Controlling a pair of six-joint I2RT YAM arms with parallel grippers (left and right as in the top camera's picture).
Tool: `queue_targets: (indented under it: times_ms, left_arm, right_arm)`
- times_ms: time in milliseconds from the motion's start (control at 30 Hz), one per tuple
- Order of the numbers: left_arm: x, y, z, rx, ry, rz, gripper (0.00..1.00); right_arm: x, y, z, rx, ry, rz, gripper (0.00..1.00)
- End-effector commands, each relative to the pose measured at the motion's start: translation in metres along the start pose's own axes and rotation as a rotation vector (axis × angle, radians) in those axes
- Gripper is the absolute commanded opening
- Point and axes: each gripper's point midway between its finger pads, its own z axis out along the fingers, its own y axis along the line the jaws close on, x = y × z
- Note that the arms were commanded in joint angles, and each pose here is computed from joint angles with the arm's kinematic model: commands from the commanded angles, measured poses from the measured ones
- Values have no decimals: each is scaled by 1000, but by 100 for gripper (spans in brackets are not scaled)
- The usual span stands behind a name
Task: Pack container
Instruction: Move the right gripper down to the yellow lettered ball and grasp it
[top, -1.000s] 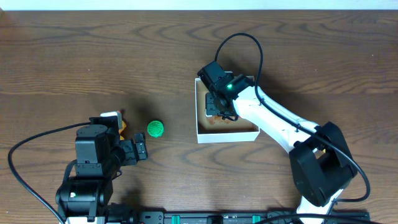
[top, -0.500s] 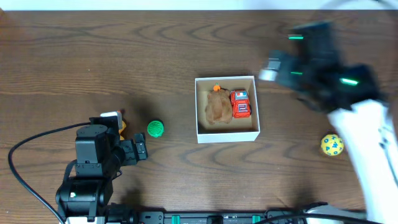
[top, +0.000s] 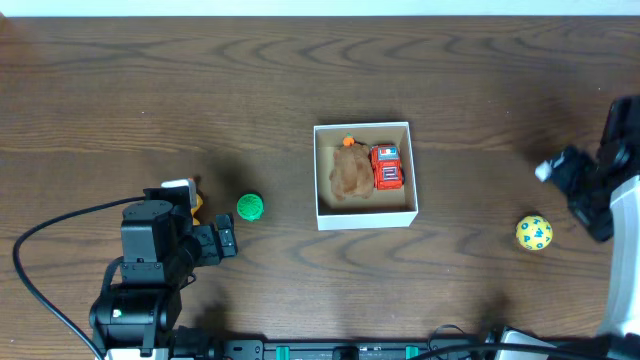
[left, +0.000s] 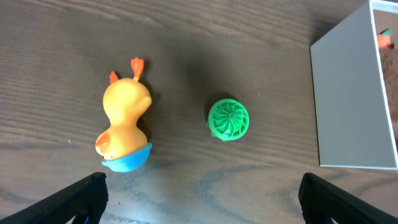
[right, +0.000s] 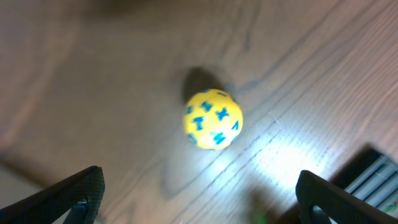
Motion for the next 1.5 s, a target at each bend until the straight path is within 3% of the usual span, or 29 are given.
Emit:
queue_targets:
  times_ms: [0, 200, 433, 667, 900, 1200, 1467]
  left_arm:
    - [-5, -2, -4, 3, -14, -2, 98]
    - [-2, -1, -4, 1, 1, -3, 98]
    - [-1, -1, -4, 1, 1, -3, 98]
    - [-1, -1, -4, 0, 3, -4, 98]
    - [-1, -1, -4, 0, 3, -4, 98]
    - [-1, -1, -4, 0, 3, -4, 98]
    - [-1, -1, -4, 1, 1, -3, 98]
  right_arm:
    - [22, -17, 40, 27, 88, -2, 99]
    - [44, -28, 90, 36, 99, 10, 98]
    - [48, -29, 111, 20, 69, 13, 80]
    - [43, -26, 113, 7, 43, 3, 45]
    - [43, -26, 113, 6, 43, -17, 1]
    - [31, -8, 88, -38, -1, -123, 1]
    - [18, 55, -11, -203, -189, -380, 1]
